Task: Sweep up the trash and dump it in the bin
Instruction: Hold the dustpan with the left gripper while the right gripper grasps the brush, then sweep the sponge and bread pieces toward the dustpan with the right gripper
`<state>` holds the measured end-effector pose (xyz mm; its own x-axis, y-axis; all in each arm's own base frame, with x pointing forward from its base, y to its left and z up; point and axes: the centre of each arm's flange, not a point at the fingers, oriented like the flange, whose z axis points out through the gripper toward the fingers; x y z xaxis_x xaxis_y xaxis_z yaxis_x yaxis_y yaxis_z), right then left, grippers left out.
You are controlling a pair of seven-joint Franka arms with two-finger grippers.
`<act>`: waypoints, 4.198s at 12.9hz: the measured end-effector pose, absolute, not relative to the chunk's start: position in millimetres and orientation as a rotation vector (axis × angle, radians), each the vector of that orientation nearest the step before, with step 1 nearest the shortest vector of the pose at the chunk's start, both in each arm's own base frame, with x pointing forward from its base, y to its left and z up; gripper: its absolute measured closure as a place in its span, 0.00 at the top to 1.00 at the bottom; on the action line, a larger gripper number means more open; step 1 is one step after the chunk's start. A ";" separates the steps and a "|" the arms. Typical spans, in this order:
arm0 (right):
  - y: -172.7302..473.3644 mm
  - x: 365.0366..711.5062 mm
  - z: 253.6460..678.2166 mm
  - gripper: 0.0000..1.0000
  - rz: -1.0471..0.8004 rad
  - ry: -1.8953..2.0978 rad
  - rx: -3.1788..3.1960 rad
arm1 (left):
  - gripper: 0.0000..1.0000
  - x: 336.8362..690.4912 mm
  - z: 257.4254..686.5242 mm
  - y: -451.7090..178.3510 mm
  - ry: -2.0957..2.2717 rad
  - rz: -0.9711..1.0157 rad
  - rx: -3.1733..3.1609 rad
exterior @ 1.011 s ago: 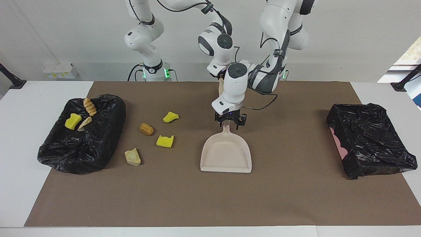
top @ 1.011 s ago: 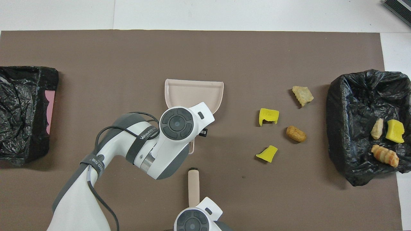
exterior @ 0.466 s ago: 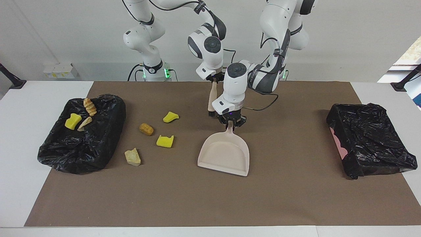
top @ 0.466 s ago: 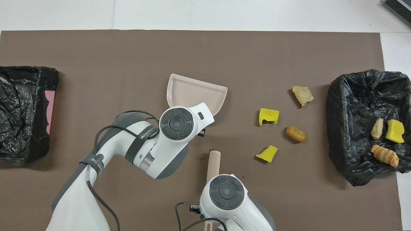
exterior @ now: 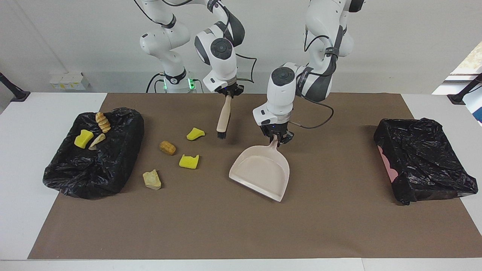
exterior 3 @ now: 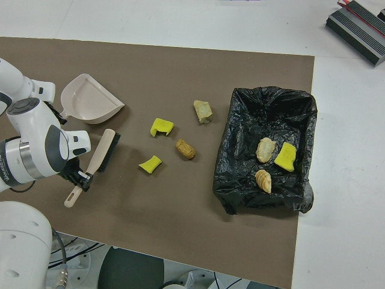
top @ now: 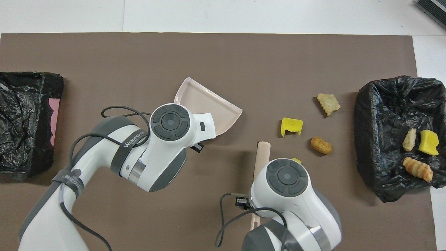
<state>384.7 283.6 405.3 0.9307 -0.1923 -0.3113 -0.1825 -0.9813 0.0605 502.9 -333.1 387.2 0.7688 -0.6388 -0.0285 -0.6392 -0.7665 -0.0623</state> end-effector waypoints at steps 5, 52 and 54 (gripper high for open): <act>194.3 451.3 399.3 0.26 -0.426 -0.159 2.919 | 0.31 506.0 385.7 -311.0 1.446 0.121 -2.703; 234.3 496.6 399.9 0.26 -0.693 0.217 3.239 | 0.31 449.6 353.9 -285.2 1.944 0.119 -2.291; 192.1 501.7 407.2 0.26 -0.698 0.170 3.139 | 0.31 449.4 353.8 -285.4 1.944 0.119 -2.290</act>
<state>501.7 192.1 407.2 0.9006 0.1195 -0.4179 0.0854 -0.9914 -0.0995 449.4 -285.4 353.8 0.1645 -0.9754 -0.1468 -0.9860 -0.1585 -0.0517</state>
